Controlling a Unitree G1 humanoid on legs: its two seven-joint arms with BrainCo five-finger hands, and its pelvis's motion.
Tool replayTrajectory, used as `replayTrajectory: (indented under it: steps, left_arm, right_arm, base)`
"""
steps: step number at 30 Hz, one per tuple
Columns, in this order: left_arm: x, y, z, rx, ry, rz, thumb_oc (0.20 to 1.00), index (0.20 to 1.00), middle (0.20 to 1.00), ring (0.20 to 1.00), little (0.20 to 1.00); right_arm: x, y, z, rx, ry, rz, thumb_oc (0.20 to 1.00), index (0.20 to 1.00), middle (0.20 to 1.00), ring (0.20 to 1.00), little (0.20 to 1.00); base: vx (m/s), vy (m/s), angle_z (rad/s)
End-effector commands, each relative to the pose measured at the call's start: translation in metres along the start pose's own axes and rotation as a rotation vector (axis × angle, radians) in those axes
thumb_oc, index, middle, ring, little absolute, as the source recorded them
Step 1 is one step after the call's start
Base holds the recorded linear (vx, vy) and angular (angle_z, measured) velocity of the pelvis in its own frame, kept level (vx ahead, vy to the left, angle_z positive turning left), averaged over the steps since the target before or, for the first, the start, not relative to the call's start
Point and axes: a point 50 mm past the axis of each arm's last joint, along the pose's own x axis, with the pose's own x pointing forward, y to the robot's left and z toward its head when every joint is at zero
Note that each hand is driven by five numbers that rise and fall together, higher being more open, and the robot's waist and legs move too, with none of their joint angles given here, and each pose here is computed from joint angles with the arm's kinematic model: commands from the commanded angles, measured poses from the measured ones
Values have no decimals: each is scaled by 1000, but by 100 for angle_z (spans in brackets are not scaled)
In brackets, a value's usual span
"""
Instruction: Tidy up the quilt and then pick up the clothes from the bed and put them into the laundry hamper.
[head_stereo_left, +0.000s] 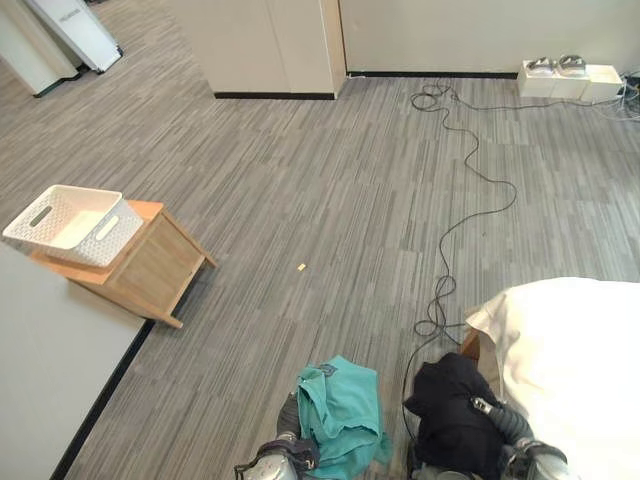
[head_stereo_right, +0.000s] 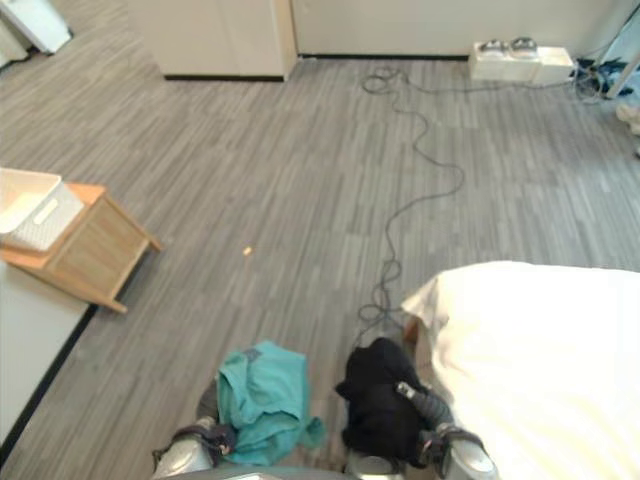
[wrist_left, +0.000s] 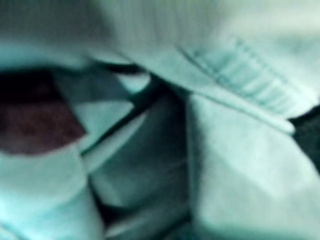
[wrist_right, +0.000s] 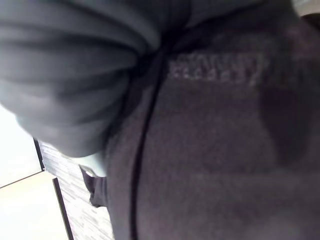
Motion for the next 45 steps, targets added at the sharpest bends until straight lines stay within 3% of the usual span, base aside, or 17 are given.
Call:
replayTrajectory:
  steps: [1,10,17,31,40,45]
  left_arm:
    - [-3,-14,27,6,-144,-61,200,200,200,200,200]
    - [2,-8,35,49,-117,-33,200,200,200,200,200]
    - [4,4,36,67,-119,-28,200,200,200,200,200]
    - [1,-8,31,90,-91,-81,200,200,200,200,200]
    - [-10,0,32,53,-114,-74,200,200,200,200,200]
    - [-7,3,42,65,-115,-39,200,200,200,200,200]
  right_arm:
    - [0,17,28,7,-144,60,200,200,200,200,200]
    - [2,43,27,24,-155,118,200,200,200,200,200]
    - [5,38,33,44,-186,104,200,200,200,200,200]
    - [11,17,40,57,-206,62,200,200,200,200,200]
    - [-3,24,29,-21,-175,109,200,200,200,200,200]
    - [-3,29,25,47,-187,62,200,200,200,200,200]
  base:
    - [526,225,-42]
    - [468,160,35]
    - [517,-161,77]
    - [538,-186,63]
    - [727,191,-13]
    - [579,260,-9]
